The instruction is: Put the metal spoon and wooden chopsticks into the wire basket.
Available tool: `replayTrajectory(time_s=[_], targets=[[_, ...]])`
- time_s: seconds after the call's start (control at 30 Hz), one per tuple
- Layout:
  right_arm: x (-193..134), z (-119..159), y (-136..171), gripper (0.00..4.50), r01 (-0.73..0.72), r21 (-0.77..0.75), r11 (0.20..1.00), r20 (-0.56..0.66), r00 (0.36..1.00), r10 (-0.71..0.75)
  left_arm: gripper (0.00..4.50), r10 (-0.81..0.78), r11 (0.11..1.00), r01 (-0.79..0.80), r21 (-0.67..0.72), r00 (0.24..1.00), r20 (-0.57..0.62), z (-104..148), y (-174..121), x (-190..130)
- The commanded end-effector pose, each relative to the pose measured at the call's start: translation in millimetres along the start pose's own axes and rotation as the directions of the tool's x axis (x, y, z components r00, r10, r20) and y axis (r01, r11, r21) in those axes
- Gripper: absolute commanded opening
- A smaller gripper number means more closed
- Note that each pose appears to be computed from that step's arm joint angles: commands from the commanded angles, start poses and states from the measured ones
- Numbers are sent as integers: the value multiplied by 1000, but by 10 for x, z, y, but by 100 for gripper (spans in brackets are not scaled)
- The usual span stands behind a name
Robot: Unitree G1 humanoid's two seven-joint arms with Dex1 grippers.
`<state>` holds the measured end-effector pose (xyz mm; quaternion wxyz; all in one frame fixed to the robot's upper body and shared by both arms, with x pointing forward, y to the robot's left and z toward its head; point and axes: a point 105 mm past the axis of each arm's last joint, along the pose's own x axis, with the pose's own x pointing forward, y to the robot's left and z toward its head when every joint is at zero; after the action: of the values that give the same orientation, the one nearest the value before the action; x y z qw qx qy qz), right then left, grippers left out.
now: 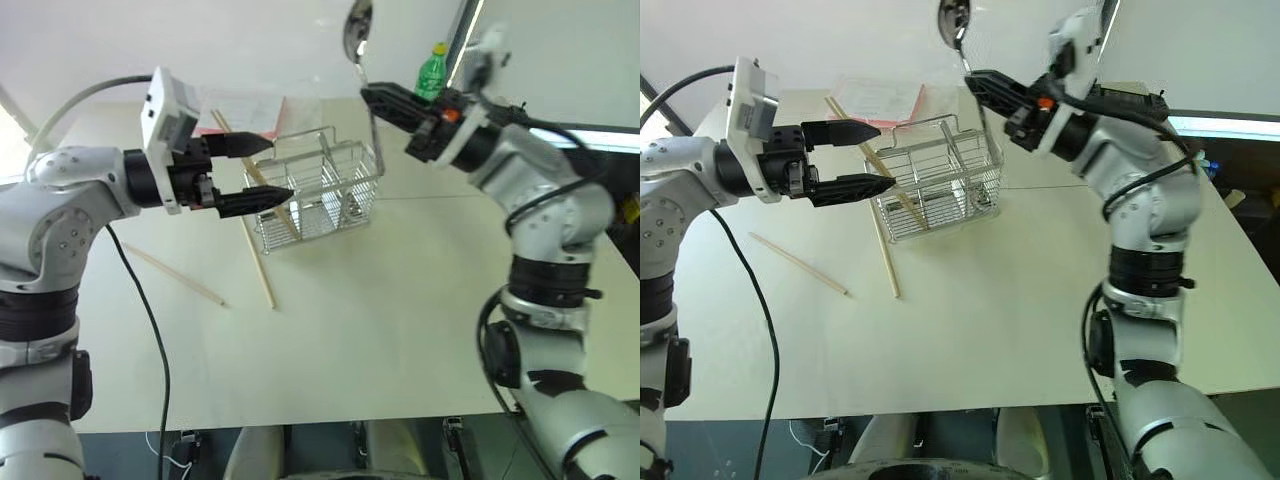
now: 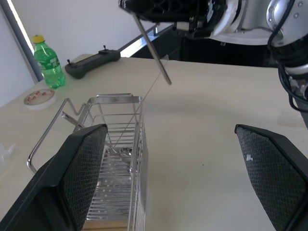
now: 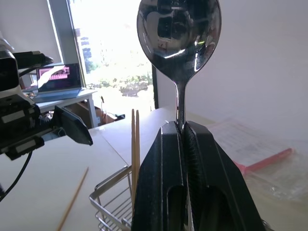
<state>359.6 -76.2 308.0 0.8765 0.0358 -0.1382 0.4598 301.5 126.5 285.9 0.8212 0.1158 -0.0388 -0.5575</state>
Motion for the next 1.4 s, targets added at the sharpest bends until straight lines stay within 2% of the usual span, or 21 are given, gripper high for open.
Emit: replayTrajectory(time_s=[0.03,0.23,0.37,0.7,0.83,1.0,1.03,1.2,1.4], targets=[[129,37,-42,2,56,-46,997,59,997,-53,450,17,997,-20,68,999,38,179,-3,-47],[324,-74,-260,2,165,-10,986,110,981,-163,450,44,997,-45,67,999,20,144,-3,-108],[380,-150,-400,2,227,-48,973,120,968,-220,450,65,995,-66,72,998,11,134,-7,-143],[283,-551,-586,2,296,-32,955,12,955,-296,450,91,993,-92,76,996,22,163,23,-155],[225,-641,-558,149,296,-22,955,-13,955,-297,450,90,992,-92,80,996,29,180,44,-137],[135,-673,-564,414,321,-29,947,-28,946,-322,450,87,992,-89,85,996,35,195,77,-112],[106,-665,-578,443,332,-35,942,-28,942,-333,450,86,992,-88,86,996,36,196,87,-105],[-23,-532,-644,443,363,-68,929,-16,931,-364,450,84,992,-87,91,996,43,208,123,-79],[-245,61,-691,443,338,-141,931,53,941,-334,450,93,991,-97,93,995,46,217,154,-85]])
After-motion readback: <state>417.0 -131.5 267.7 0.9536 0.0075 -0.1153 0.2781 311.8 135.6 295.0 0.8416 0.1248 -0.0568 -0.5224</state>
